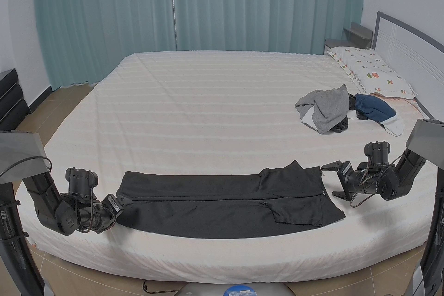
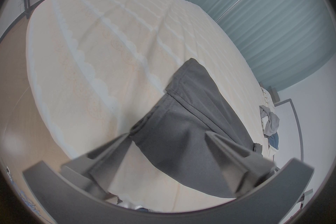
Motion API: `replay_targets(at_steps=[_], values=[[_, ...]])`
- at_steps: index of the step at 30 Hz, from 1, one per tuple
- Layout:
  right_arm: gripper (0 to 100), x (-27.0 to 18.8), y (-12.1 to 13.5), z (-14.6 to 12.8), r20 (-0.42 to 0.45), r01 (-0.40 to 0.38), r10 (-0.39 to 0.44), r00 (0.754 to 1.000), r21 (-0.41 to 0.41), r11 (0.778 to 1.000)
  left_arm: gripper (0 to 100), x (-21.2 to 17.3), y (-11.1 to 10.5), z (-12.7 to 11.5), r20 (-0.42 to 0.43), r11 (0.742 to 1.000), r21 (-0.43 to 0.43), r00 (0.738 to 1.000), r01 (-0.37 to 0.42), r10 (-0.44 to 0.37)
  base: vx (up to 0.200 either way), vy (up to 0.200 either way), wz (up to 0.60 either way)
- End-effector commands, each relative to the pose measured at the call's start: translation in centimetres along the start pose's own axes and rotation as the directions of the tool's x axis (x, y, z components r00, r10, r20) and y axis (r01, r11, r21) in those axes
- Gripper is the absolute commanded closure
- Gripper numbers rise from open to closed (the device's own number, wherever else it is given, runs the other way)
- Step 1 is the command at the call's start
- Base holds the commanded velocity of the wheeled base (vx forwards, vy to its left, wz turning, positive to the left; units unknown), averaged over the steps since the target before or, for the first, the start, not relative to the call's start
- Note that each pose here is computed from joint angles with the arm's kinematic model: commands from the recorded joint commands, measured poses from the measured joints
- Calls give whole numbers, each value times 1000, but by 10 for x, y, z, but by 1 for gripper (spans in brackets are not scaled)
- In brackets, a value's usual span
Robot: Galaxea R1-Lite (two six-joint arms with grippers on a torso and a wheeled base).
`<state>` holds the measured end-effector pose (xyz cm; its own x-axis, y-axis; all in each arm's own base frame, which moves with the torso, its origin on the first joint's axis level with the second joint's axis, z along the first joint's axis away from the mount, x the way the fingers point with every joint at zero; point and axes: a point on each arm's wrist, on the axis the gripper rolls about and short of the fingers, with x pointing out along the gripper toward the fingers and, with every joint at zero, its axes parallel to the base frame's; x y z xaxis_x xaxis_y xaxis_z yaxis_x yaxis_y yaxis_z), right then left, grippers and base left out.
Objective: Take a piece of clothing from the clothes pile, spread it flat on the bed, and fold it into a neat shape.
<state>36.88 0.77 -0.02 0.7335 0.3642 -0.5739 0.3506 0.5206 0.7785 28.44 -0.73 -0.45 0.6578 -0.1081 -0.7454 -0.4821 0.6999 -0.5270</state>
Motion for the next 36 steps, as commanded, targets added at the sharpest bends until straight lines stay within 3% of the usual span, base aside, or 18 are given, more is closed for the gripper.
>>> replay_targets(at_steps=[1,17,32,33,36], values=[[0,0,0,0,0,0,0,1000,0,1000,100,3,3,0,-4,1000,-6,1000,-15,15,0,0,0],[0,0,0,0,-1,1,-1,1000,-1,1000,100,-7,16,-3,-4,991,87,995,-97,98,0,0,0],[0,0,0,0,-1,1,-1,1000,1,1000,100,-9,24,2,0,987,100,992,-123,124,0,0,0],[0,0,0,0,0,0,0,1000,0,1000,0,-8,24,2,-1,987,101,992,-124,125,0,0,0],[0,-1,-1,3,7,-1,1,1000,7,1000,0,-10,23,4,7,988,98,993,-118,118,0,0,0]])
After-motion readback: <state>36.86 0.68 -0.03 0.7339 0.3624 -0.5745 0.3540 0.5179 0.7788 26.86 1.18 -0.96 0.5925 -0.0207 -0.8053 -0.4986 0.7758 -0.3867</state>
